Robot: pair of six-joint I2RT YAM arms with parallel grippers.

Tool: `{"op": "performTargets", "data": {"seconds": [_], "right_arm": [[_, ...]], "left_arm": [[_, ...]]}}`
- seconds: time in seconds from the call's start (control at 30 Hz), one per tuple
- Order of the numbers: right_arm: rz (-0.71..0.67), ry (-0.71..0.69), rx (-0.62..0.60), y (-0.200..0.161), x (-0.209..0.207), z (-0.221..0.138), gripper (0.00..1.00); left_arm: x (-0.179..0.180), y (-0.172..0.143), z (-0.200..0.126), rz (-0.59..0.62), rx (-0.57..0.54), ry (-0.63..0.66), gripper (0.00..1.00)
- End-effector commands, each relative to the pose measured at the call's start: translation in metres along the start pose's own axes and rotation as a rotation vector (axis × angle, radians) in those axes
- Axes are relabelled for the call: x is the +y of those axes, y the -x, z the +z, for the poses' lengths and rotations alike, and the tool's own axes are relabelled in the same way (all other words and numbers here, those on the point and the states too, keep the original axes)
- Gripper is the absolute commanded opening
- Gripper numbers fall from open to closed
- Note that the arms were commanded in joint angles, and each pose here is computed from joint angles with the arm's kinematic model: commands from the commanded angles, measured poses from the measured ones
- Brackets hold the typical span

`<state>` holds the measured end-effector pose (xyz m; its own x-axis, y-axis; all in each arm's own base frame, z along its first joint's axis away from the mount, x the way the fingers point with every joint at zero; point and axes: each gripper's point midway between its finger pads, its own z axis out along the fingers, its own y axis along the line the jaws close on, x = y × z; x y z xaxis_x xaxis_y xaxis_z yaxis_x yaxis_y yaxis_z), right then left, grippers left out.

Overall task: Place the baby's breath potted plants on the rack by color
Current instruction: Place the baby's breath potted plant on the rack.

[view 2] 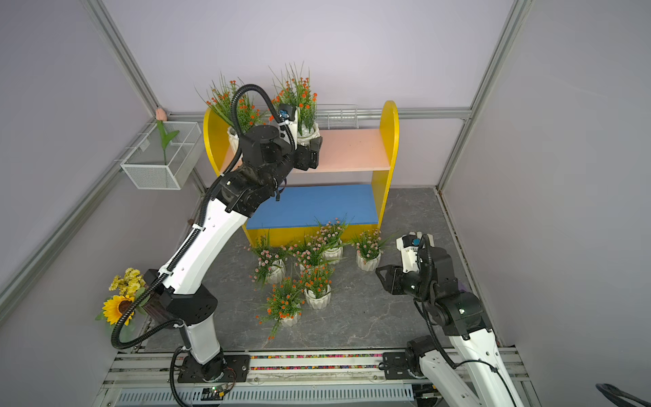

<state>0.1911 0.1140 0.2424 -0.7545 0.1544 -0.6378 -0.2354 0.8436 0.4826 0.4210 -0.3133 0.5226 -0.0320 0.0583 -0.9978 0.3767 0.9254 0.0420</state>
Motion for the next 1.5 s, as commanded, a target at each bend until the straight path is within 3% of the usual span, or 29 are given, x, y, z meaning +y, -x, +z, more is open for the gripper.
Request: {"op": "performTargets", "data": {"seconds": [0.0,0.43,0.93,1.07,1.4,1.47], "right_arm": [[0.028,-0.012,0.022,-0.010,-0.004,-0.001,0.45],[0.032,-0.018,0.020,-0.015,-0.006,-0.007,0.46],[0.038,-0.034,0.036,-0.023,-0.012,-0.003,0.51],[0.036,-0.033,0.035,-0.024,-0.012,-0.003,0.54],[0.034,-0.037,0.029,-0.024,-0.013,-0.005,0.63],[0.037,-0.037,0.029,-0.024,-0.013,-0.004,0.65]], "left_arm": [[0.030,0.023,-0.003,-0.071,-0.058,0.089,0.25],[0.073,0.006,0.019,-0.166,-0.035,0.160,0.25],[0.073,-0.013,0.034,-0.168,0.011,0.173,0.33],[0.074,-0.018,0.036,-0.167,0.022,0.186,0.45],[0.079,-0.024,0.038,-0.166,0.034,0.222,0.92],[0.080,-0.023,0.038,-0.166,0.034,0.227,0.97]]}}
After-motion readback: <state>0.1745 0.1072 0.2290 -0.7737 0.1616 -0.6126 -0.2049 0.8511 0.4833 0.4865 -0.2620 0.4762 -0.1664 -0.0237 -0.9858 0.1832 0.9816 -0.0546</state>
